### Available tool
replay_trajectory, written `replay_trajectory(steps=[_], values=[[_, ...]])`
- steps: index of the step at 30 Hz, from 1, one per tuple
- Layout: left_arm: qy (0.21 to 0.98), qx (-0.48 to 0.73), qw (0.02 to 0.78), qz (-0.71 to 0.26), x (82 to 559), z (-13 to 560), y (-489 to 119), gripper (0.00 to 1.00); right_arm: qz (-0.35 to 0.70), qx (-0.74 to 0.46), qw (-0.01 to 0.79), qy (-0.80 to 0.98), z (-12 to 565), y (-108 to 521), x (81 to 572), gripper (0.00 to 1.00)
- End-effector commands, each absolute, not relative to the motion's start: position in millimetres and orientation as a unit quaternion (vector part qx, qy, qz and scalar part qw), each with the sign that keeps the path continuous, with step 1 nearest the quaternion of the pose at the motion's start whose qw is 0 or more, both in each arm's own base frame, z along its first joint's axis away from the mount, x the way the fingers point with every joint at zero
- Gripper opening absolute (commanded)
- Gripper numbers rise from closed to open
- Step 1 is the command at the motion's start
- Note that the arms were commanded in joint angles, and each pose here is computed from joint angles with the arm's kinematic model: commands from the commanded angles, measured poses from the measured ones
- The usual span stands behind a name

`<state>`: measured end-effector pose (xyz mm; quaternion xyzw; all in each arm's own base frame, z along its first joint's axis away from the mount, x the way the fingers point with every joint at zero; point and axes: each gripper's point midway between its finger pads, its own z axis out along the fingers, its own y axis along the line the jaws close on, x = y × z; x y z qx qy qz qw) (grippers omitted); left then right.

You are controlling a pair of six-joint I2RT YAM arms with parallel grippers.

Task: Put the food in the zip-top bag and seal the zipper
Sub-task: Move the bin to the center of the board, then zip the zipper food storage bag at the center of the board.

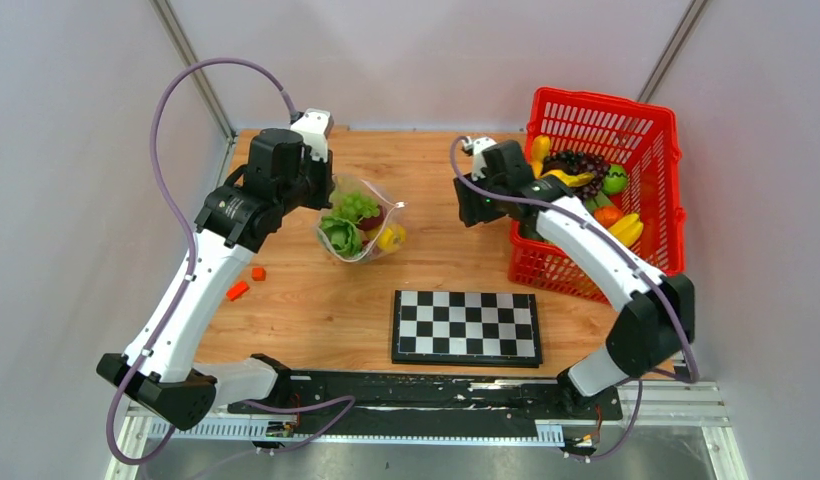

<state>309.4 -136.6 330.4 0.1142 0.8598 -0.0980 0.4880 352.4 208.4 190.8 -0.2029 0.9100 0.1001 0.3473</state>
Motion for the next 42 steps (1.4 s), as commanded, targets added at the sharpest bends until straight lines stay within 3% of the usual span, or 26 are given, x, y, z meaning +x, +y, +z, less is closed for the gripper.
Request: replay_trajectory(steps=[1, 4, 8, 16, 22, 29, 31, 34, 35, 42], values=[[0.83, 0.148, 0.523, -0.127, 312.6, 357.1, -147.6, 0.0, 0.247, -0.291, 0.483, 0.788, 259.9, 245.0, 342.3, 0.6], [0.824, 0.168, 0.522, -0.139, 310.8, 359.1, -154.2, 0.0, 0.327, -0.375, 0.574, 0.65, 301.3, 272.9, 314.5, 0.72], [0.813, 0.199, 0.522, -0.164, 304.1, 364.5, -164.6, 0.0, 0.356, -0.444, 0.612, 0.549, 323.6, 288.5, 292.7, 0.73], [0.807, 0.212, 0.517, -0.19, 301.4, 365.9, -175.1, 0.0, 0.382, -0.554, 0.609, 0.419, 301.7, 317.6, 261.9, 0.59], [0.809, 0.215, 0.512, -0.193, 301.0, 362.5, -176.7, 0.0, 0.364, -0.589, 0.616, 0.376, 287.9, 324.5, 265.8, 0.42], [0.805, 0.219, 0.516, -0.193, 298.1, 366.8, -175.6, 0.0, 0.362, -0.583, 0.634, 0.356, 287.5, 336.2, 281.6, 0.37], [0.806, 0.218, 0.515, -0.192, 297.9, 365.9, -175.2, 0.0, 0.364, -0.585, 0.634, 0.352, 286.9, 337.9, 282.3, 0.27], [0.808, 0.216, 0.515, -0.188, 297.5, 365.2, -173.1, 0.0, 0.359, -0.588, 0.635, 0.349, 286.0, 337.8, 282.9, 0.03], [0.808, 0.214, 0.516, -0.185, 297.8, 365.3, -171.6, 0.0, 0.356, -0.587, 0.637, 0.351, 286.4, 337.3, 283.8, 0.0], [0.813, 0.206, 0.518, -0.166, 301.8, 363.9, -164.3, 0.0, 0.335, -0.551, 0.664, 0.38, 314.9, 323.8, 285.1, 0.0]])
